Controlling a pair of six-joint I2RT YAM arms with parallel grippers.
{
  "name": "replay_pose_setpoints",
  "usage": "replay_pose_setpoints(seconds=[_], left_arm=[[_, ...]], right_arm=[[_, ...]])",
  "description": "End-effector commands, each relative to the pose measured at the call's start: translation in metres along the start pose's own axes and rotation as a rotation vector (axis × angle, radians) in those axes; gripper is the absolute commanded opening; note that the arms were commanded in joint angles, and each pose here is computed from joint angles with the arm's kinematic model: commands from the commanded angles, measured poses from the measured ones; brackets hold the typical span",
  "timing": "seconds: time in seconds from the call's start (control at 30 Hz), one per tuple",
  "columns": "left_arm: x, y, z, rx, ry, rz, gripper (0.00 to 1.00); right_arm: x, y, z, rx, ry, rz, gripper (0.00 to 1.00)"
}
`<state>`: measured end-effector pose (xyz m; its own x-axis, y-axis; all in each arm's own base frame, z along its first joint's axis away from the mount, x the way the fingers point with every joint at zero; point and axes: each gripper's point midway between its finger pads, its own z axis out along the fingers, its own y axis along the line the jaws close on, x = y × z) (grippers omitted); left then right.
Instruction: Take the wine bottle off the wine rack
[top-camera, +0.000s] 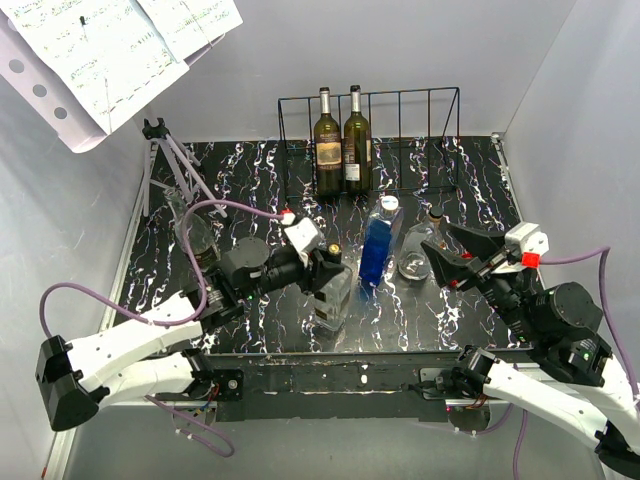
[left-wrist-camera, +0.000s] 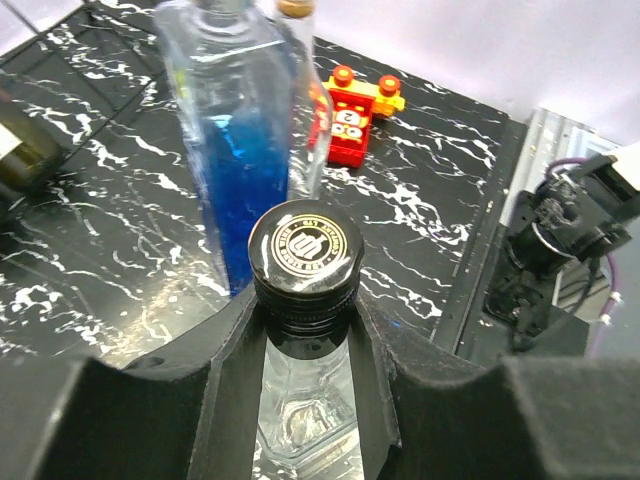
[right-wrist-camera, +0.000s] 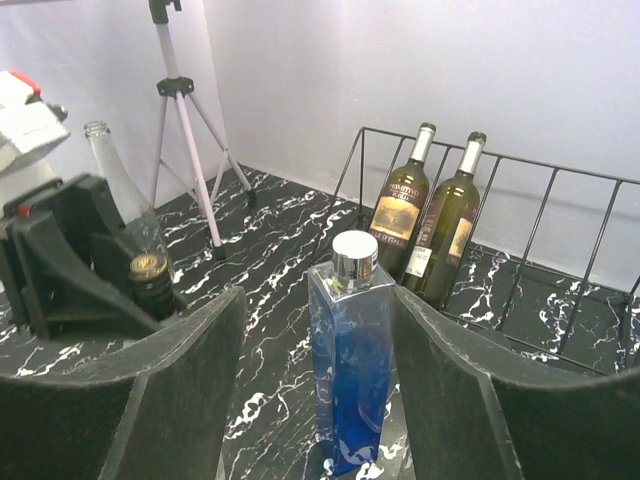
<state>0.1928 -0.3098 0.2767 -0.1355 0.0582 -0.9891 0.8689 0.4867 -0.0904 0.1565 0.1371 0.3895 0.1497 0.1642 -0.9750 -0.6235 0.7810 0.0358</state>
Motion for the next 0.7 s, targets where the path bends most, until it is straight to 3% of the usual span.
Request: replay_pose_setpoints(seconds=[0.0,0.37,0.67], left_arm=[[-0.064,-0.017,0.0,-0.009,-0.229,0.016,0.0],[-0.071,-0.072,0.063,0.089,-0.272,0.031,0.0],[-0.076,-0.114,0.113,0.155,-0.301,0.058,0.0]], right_arm=[[-0.05,-0.009,-0.009,0.029,-0.144,0.036,0.68],[-0.128,0.0,-0.013,-0.044,-0.323,0.072,0.71],[-0.141,-0.001,-0.017,-0.048,-0.338,0.086,0.77]])
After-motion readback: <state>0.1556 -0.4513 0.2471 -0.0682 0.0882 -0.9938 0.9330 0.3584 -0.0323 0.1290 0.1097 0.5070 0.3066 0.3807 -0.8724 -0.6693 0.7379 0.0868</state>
